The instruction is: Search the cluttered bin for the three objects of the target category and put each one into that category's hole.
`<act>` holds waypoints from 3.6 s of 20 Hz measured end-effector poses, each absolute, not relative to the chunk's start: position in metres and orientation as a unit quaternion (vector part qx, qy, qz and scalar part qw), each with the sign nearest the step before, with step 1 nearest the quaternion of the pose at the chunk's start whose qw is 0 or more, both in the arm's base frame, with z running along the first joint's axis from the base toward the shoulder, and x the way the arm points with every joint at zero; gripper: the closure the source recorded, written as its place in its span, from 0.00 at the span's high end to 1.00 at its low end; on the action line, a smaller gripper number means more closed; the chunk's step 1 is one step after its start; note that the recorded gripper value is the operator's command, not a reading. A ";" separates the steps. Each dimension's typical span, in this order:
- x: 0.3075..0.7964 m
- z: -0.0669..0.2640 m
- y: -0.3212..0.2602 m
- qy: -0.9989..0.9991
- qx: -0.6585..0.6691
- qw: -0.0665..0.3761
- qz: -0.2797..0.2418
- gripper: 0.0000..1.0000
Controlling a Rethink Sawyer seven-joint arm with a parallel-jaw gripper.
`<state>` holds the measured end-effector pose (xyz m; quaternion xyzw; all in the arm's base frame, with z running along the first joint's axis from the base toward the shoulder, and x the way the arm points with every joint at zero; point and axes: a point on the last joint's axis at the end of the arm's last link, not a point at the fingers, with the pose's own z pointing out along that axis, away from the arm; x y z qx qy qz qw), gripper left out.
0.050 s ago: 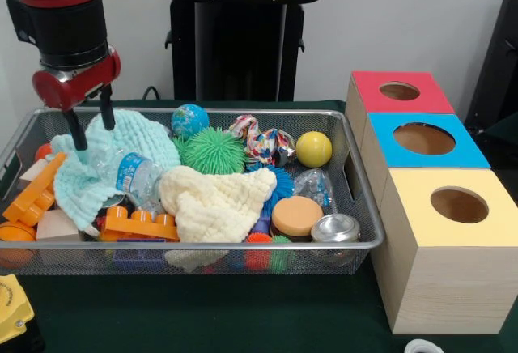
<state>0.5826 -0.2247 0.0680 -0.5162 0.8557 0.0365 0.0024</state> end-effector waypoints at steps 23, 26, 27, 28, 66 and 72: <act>0.567 0.072 -0.192 0.834 -0.550 0.050 0.014 1.00; 0.567 0.066 -0.188 0.831 -0.553 0.057 0.013 1.00; 0.567 0.063 -0.187 0.830 -0.555 0.061 0.013 1.00; 0.567 0.060 -0.185 0.829 -0.556 0.063 0.014 1.00; 0.597 0.009 -0.175 0.836 -0.536 0.115 0.026 1.00; 0.599 0.007 -0.168 0.834 -0.539 0.117 0.028 0.00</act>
